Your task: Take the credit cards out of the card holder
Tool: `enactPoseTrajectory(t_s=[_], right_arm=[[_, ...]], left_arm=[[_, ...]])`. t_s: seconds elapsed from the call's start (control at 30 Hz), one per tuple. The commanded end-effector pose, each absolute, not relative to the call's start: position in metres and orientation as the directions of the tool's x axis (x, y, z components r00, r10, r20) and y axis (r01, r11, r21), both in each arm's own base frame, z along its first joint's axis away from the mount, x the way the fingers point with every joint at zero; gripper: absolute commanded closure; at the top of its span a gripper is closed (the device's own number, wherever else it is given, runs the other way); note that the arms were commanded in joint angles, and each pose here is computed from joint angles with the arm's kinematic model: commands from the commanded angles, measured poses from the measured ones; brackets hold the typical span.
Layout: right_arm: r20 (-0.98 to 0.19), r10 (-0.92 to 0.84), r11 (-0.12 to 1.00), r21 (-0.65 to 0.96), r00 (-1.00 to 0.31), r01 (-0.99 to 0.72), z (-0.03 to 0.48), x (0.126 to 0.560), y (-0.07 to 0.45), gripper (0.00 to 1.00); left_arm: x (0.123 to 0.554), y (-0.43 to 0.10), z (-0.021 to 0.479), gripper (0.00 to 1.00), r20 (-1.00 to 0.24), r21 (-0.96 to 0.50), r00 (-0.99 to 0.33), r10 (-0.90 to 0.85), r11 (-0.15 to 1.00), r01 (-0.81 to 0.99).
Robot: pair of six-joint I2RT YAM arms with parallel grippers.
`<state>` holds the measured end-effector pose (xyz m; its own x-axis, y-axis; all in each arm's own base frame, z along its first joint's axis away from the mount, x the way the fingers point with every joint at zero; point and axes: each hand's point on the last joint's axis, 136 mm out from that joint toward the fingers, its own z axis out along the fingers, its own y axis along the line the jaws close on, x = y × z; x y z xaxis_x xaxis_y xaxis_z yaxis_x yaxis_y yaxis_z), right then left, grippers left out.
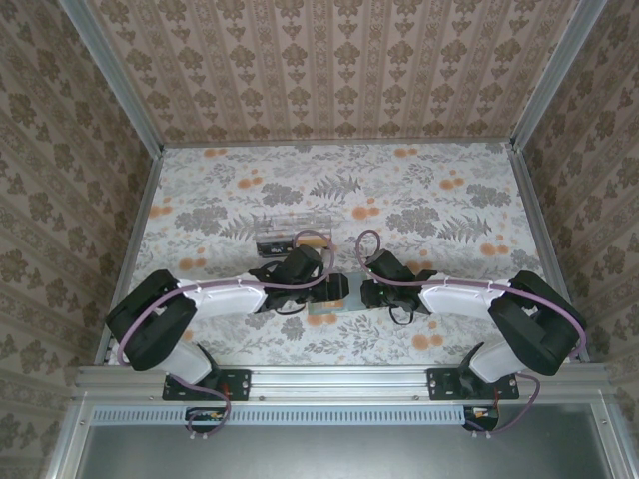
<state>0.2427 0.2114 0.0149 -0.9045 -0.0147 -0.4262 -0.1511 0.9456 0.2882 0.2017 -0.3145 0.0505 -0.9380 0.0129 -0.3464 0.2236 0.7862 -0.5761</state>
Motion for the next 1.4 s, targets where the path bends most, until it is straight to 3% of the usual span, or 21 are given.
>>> enactPoseTrajectory(t_s=[0.0,0.13,0.3,0.67,0.87,1.07,1.17,1.37], right_arm=[[-0.370,-0.027,0.961,0.247,-0.929,-0.126,-0.006,0.232,0.203,0.80],[-0.372,-0.026,0.962,0.244,-0.928,-0.125,-0.005,0.232,0.203,0.80],[-0.372,-0.026,0.962,0.243,-0.928,-0.124,-0.005,0.233,0.203,0.80],[-0.413,-0.002,0.968,0.229,-0.911,-0.106,0.007,0.239,0.197,0.78],[-0.522,0.049,0.977,0.201,-0.851,-0.067,0.041,0.247,0.178,0.76],[-0.609,0.085,0.953,0.281,-0.788,-0.114,0.082,0.251,0.183,0.71],[-0.608,0.081,0.916,0.358,-0.789,-0.183,0.094,0.250,0.203,0.71],[-0.529,0.082,0.819,0.518,-0.845,-0.245,0.091,0.248,0.248,0.73]], left_arm=[[0.195,-0.327,0.051,0.15,-0.327,-0.603,-0.944,0.047,0.759,0.246],[0.195,-0.331,0.057,0.14,-0.334,-0.618,-0.941,0.048,0.743,0.257],[0.195,-0.330,0.063,0.00,-0.349,-0.615,-0.935,0.053,0.741,0.272],[0.196,-0.329,0.069,0.00,-0.367,-0.614,-0.928,0.056,0.735,0.287],[0.201,-0.311,0.083,0.00,-0.409,-0.581,-0.912,0.036,0.760,0.291],[0.206,-0.290,0.087,0.00,-0.425,-0.574,-0.905,-0.003,0.774,0.268],[0.206,-0.285,0.079,0.08,-0.415,-0.574,-0.910,-0.014,0.780,0.250],[0.205,-0.289,0.065,0.42,-0.385,-0.590,-0.923,-0.013,0.772,0.235]])
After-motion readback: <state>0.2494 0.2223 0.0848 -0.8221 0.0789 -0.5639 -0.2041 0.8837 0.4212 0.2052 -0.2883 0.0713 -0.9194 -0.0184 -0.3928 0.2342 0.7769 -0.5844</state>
